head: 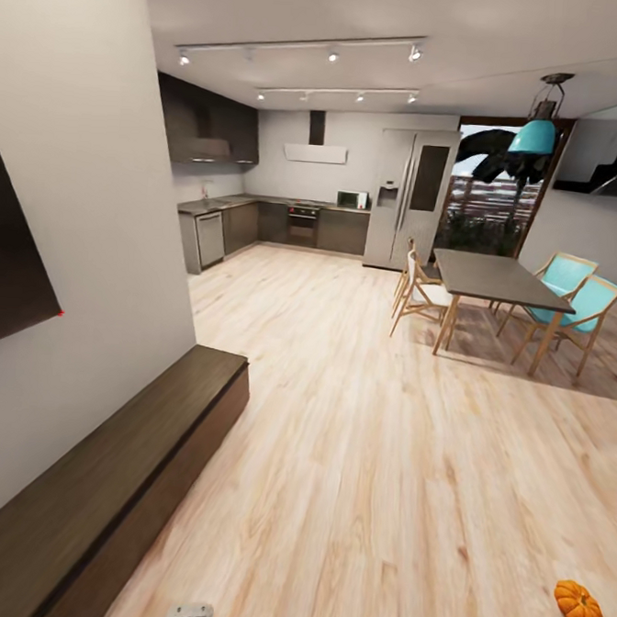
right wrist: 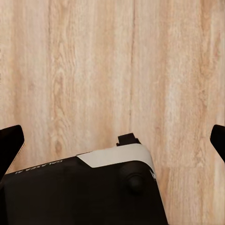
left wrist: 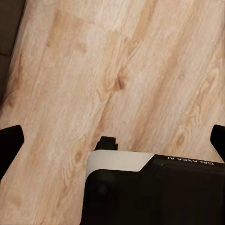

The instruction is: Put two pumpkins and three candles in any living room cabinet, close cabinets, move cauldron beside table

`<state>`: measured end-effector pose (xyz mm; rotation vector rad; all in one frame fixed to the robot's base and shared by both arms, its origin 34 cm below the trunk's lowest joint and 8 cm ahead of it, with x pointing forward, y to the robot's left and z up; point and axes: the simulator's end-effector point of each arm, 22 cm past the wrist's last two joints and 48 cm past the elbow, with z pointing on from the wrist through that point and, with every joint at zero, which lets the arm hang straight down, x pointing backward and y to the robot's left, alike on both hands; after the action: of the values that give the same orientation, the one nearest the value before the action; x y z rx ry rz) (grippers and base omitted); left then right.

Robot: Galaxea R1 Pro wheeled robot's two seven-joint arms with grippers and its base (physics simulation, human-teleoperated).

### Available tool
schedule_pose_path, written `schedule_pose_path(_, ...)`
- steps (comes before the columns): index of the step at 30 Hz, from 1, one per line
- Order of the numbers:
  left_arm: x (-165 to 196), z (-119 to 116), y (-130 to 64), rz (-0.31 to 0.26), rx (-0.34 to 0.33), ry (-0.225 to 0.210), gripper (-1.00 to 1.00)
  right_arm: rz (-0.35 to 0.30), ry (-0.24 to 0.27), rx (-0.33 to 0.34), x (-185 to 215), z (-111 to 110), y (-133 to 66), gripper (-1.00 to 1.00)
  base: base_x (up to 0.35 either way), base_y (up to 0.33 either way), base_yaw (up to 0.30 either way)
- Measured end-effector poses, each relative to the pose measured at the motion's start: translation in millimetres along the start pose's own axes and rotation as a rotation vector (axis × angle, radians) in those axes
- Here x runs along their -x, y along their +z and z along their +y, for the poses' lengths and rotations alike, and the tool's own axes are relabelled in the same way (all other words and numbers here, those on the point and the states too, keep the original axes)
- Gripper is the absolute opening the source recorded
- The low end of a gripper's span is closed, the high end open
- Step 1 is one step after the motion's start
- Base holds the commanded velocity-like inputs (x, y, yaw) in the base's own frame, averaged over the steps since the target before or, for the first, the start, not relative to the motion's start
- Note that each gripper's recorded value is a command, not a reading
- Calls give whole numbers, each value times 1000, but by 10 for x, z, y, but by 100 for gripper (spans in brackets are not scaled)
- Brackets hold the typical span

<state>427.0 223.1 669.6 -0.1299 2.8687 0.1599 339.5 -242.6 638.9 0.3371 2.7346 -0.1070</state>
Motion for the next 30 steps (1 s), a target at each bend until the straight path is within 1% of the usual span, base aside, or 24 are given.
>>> schedule_pose_path(15,16,12,2,-7,2,-2,100,1,0,-1,-7,-4,-1,100,319,0,-6)
schedule_pose_path(22,41,2,0,-18,0,-6,100,1,0,0,-7,-4,-1,100,321,0,-227)
schedule_pose_path(30,2,28,10,-11,6,-3,100,2,0,0,-10,-2,-1,100,321,-22,-256)
